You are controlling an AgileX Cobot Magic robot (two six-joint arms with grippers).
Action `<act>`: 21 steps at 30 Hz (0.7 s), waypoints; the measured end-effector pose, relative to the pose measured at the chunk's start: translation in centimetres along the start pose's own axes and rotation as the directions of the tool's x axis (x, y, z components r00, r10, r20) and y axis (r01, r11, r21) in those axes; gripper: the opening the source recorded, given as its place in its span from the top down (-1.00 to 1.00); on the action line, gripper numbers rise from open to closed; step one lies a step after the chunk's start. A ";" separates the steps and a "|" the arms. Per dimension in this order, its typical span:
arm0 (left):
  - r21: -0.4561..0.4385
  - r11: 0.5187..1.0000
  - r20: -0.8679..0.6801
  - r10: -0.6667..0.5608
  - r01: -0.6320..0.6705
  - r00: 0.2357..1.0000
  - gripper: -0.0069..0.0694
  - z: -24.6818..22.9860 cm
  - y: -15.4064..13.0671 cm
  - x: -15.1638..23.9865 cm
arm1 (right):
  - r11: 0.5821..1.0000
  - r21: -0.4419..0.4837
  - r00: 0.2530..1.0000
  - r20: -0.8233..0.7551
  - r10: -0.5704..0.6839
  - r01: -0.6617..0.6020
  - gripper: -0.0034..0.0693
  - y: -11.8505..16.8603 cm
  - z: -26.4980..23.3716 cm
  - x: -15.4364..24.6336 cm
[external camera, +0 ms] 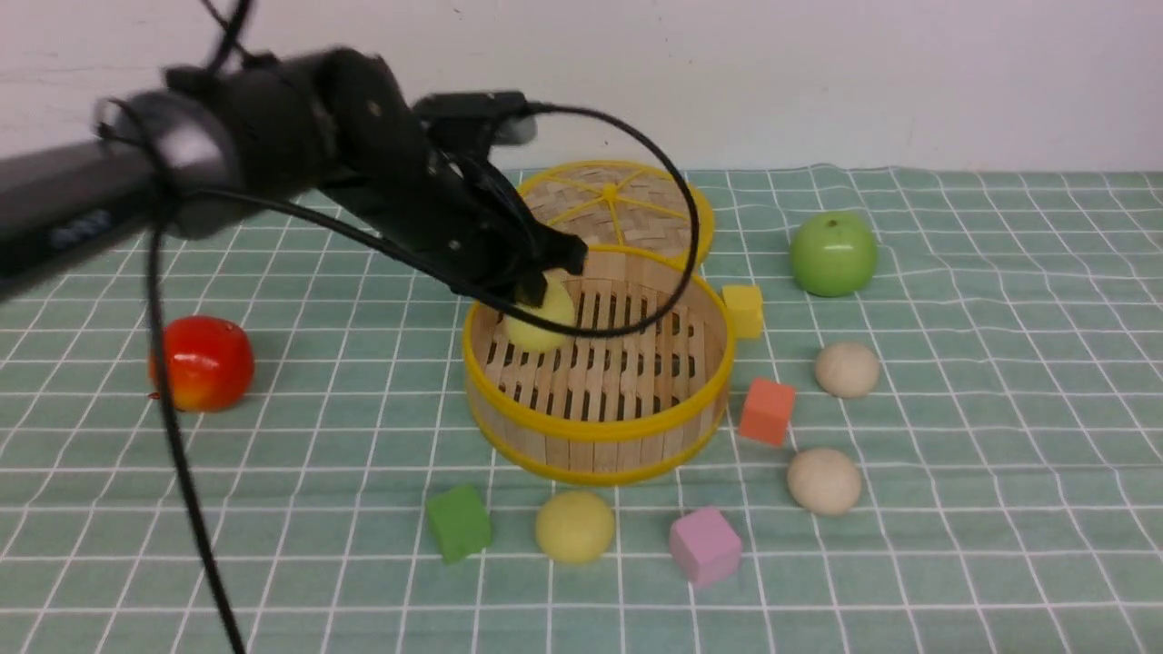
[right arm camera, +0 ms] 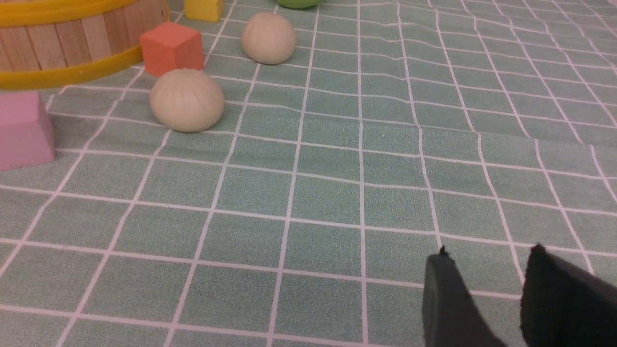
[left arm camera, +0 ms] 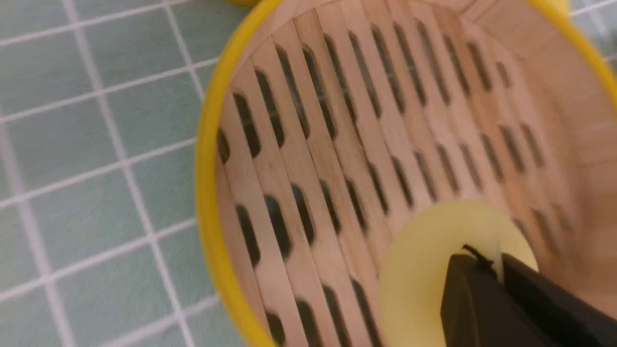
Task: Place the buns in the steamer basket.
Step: Use the left arm to put the steamed stuffed bun into the steamer, then use the left arm to grab a steamed stuffed bun
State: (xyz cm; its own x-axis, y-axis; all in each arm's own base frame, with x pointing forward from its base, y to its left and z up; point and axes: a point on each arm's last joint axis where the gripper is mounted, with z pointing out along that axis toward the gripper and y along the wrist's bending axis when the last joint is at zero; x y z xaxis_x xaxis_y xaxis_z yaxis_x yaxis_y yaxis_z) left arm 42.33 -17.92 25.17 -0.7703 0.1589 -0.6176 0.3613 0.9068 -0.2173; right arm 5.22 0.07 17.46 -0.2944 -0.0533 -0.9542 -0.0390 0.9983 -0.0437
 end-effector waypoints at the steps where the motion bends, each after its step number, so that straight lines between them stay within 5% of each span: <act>1: -0.012 1.000 -0.010 0.003 -0.004 1.000 0.81 1.0 0.3 0.2 | 1.000 0.000 1.000 0.000 0.000 0.000 0.25 0.0 0.0 0.0; 7: -0.068 0.998 -0.053 -0.010 0.006 0.999 0.56 3.9 1.5 0.7 | 1.000 0.000 1.000 0.000 0.000 0.000 0.25 0.0 0.0 0.0; 15: -0.082 0.996 -0.045 -0.028 0.024 0.999 -0.15 1.0 0.9 -1.1 | 1.000 0.000 1.000 0.000 0.000 0.000 0.25 0.0 0.0 0.0; 21: -0.057 0.998 -0.105 0.000 -0.006 0.994 -0.01 -5.1 -1.7 -1.4 | 1.000 0.000 1.000 0.000 0.000 0.000 0.25 0.0 0.0 0.0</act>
State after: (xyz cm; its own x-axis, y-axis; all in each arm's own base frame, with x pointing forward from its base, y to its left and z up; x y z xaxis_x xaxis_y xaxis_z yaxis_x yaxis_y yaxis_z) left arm 40.13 -17.63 30.29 -0.8213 0.1986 -0.5349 0.3349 0.9268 -0.1701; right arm 5.22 0.07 17.46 -0.2944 -0.0533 -0.9542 -0.0390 0.9983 -0.0437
